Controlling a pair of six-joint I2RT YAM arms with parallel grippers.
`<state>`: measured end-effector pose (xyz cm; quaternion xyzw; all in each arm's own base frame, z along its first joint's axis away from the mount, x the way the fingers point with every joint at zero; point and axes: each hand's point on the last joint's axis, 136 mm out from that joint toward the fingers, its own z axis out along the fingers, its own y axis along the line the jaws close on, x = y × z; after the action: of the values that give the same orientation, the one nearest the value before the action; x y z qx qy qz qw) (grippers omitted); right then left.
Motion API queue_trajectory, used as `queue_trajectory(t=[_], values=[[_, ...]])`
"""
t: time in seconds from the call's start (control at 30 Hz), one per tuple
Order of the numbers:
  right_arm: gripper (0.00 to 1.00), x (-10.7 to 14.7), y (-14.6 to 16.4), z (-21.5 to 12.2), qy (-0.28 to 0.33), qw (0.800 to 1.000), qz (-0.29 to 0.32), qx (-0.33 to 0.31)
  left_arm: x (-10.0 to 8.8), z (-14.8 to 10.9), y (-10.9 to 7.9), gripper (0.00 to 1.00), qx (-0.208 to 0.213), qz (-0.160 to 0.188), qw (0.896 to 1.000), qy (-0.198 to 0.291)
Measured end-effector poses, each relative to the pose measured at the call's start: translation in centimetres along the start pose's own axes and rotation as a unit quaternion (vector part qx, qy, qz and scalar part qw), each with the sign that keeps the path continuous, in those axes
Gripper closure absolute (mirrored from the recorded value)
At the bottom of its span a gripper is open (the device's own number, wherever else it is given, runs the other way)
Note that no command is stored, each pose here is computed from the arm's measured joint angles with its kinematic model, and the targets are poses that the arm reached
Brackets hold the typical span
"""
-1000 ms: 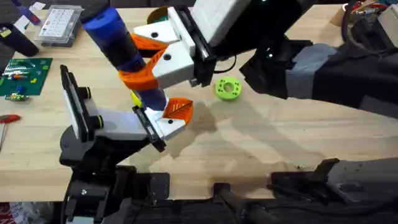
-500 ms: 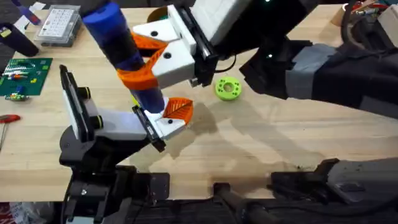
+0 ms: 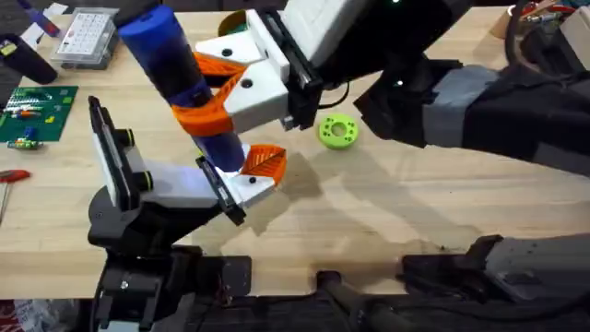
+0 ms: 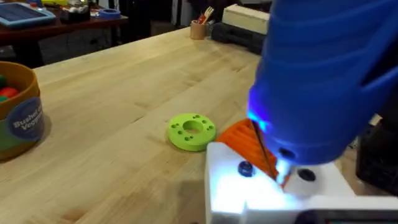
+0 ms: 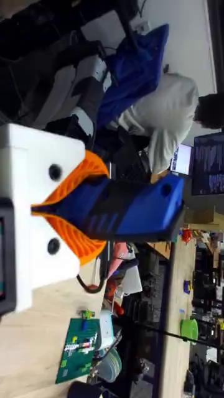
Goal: Pick up the gripper from the table and insert it into the empty holder that is missing its gripper. Then pick up a screw, insert it into the mounting hole, and use the screwdriver to tighten it. Finally, clean up the table by picking up the vegetable and placing it into the bucket.
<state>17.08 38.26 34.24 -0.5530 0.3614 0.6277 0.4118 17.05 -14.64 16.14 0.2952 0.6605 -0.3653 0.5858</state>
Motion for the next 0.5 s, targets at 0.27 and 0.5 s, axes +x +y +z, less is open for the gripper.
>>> queue_trajectory(t=[0.27, 0.5], values=[[0.981, -0.6, -1.6, -1.1, 0.009, 1.000, 0.016, 0.021, 0.0, 0.0, 0.0, 0.986, 0.000, 0.000, 1.000, 0.000], [0.983, -1.9, -5.9, -3.5, 0.059, 0.992, 0.060, 0.089, 0.0, 0.0, 0.0, 0.986, 0.000, 0.000, 1.000, 0.000]])
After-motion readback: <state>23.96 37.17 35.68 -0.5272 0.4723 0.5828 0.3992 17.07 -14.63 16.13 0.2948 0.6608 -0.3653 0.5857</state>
